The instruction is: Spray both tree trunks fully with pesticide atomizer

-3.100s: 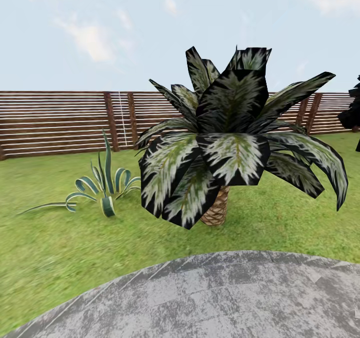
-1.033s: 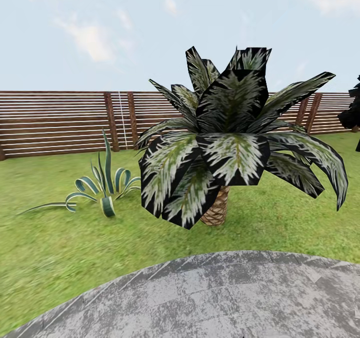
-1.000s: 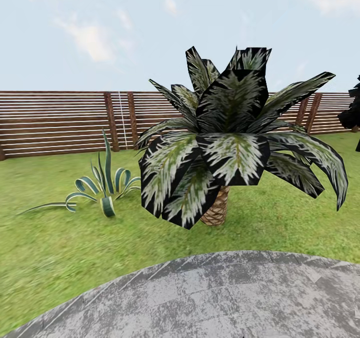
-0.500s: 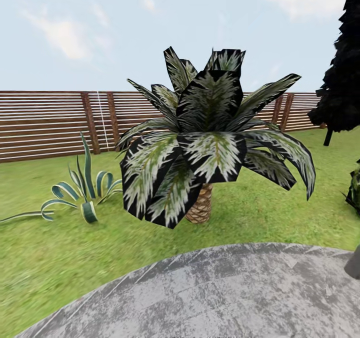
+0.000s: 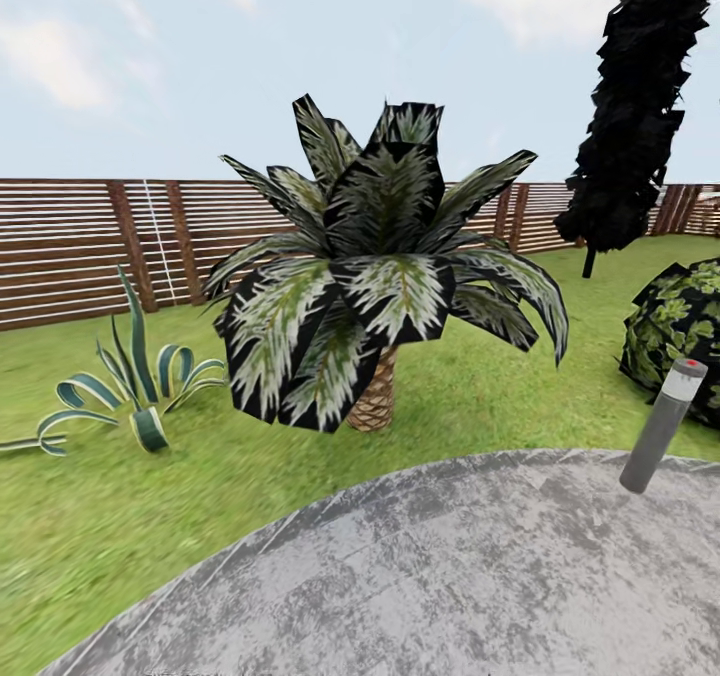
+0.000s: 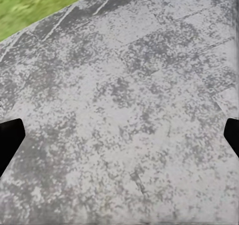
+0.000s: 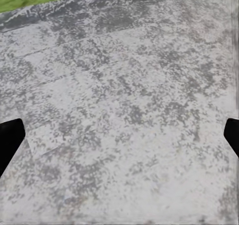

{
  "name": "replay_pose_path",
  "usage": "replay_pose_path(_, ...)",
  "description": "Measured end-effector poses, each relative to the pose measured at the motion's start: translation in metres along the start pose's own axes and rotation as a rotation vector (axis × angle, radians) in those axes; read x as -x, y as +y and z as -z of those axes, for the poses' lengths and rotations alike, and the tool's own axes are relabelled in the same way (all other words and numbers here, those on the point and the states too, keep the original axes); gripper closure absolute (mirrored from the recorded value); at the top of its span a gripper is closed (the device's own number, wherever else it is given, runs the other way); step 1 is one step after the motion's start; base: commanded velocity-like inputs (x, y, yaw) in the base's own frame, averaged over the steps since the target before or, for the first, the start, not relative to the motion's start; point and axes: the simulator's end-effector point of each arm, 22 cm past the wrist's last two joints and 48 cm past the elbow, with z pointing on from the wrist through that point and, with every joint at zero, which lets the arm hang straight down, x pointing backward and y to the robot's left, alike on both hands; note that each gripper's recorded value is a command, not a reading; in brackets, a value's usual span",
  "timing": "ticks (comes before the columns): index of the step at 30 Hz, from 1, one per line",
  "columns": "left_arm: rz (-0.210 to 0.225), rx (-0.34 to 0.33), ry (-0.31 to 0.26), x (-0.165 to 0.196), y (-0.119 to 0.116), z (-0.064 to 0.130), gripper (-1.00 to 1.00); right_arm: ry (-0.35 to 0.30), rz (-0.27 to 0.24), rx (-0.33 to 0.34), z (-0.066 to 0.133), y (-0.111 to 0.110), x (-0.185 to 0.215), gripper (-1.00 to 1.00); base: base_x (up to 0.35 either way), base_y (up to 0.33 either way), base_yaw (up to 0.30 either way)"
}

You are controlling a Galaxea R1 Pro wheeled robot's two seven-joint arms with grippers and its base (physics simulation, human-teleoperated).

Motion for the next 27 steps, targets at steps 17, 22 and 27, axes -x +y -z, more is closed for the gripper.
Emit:
replay_pose_path(17,-0.005,0.002,0.011,-0.0049,0.0016,0.0002,-1.0,0.011,0.001,0.0,-0.0001,0.0002,-0.0049,-1.0,-0.176,0.172,-0.259)
replay_pose_path(22,-0.005,0.003,0.013,-0.0061,0.0011,0.0001,-1.0,0.014,0.001,0.0,-0.0001,0.0003,-0.0064,-1.0,-0.004,0.004,-0.258)
replay_pose_path(27,-0.004,0.002,0.018,-0.0077,0.0001,0.0001,-1.0,0.018,0.001,0.001,-0.0002,0.0003,-0.0079,-1.0,0.0,0.001,-0.257)
